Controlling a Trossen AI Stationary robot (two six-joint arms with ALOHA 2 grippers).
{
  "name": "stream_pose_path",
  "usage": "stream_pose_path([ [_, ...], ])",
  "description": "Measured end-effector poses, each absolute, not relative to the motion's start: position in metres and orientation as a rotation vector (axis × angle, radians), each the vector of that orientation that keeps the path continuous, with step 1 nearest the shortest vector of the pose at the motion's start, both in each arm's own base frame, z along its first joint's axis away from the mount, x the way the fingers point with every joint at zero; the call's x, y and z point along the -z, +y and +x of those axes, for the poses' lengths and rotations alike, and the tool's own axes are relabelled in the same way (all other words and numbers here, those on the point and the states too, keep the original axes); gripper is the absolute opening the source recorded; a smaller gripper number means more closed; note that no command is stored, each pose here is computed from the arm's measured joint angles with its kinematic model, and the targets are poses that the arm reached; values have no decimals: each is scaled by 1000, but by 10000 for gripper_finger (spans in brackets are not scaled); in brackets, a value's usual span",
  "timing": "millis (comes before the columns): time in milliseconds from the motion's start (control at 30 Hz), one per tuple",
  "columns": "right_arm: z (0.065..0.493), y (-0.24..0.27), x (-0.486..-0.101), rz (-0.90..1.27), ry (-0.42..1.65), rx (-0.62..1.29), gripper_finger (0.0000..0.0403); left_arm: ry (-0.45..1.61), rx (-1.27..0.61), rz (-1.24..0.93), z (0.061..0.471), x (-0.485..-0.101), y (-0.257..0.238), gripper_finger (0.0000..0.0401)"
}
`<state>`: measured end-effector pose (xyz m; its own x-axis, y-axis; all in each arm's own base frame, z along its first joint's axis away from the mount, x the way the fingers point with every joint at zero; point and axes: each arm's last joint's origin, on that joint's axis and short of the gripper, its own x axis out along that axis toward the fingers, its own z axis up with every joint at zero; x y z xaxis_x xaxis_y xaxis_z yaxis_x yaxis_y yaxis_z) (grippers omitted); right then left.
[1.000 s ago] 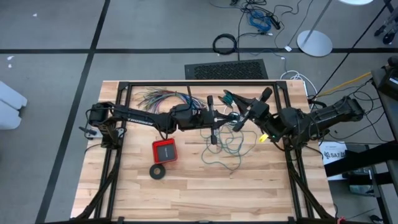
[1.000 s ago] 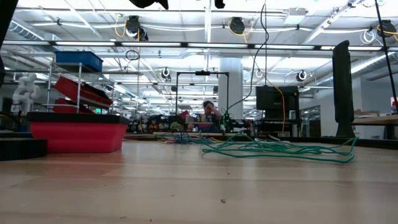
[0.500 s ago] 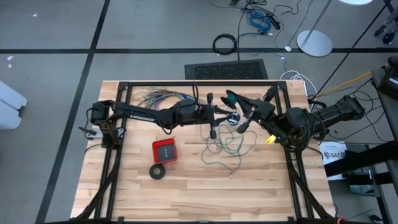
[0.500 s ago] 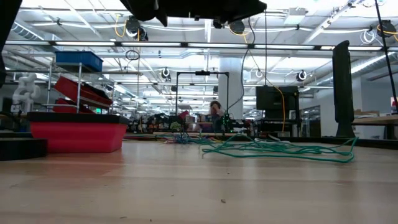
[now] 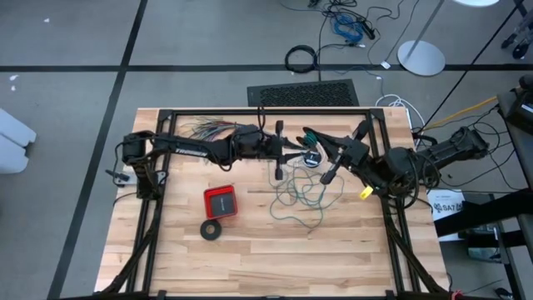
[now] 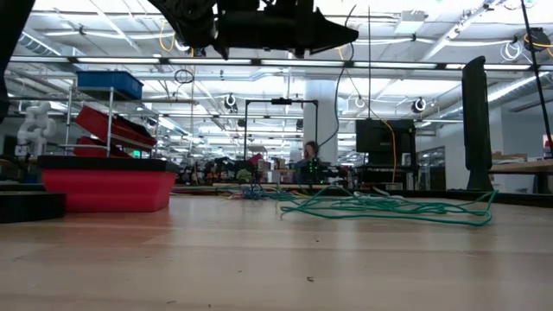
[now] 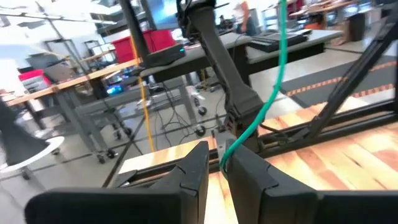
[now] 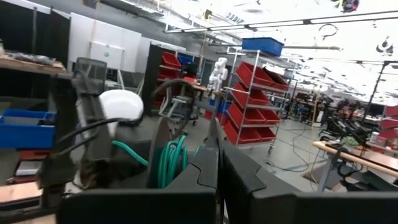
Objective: Coil cords
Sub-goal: Coil the green wire onto the spool
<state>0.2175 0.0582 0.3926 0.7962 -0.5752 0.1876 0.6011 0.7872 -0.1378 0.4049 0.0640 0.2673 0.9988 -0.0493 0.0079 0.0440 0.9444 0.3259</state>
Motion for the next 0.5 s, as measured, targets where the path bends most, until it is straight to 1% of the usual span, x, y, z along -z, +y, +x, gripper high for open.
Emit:
stream_pose_path([
  [200,211,60,-391,-170,-114,612,0,-40,159,326,402,-267,73,61],
  [500,207,59,-393,-164,-117,607,0,-52,258,322,400,-267,78,61],
])
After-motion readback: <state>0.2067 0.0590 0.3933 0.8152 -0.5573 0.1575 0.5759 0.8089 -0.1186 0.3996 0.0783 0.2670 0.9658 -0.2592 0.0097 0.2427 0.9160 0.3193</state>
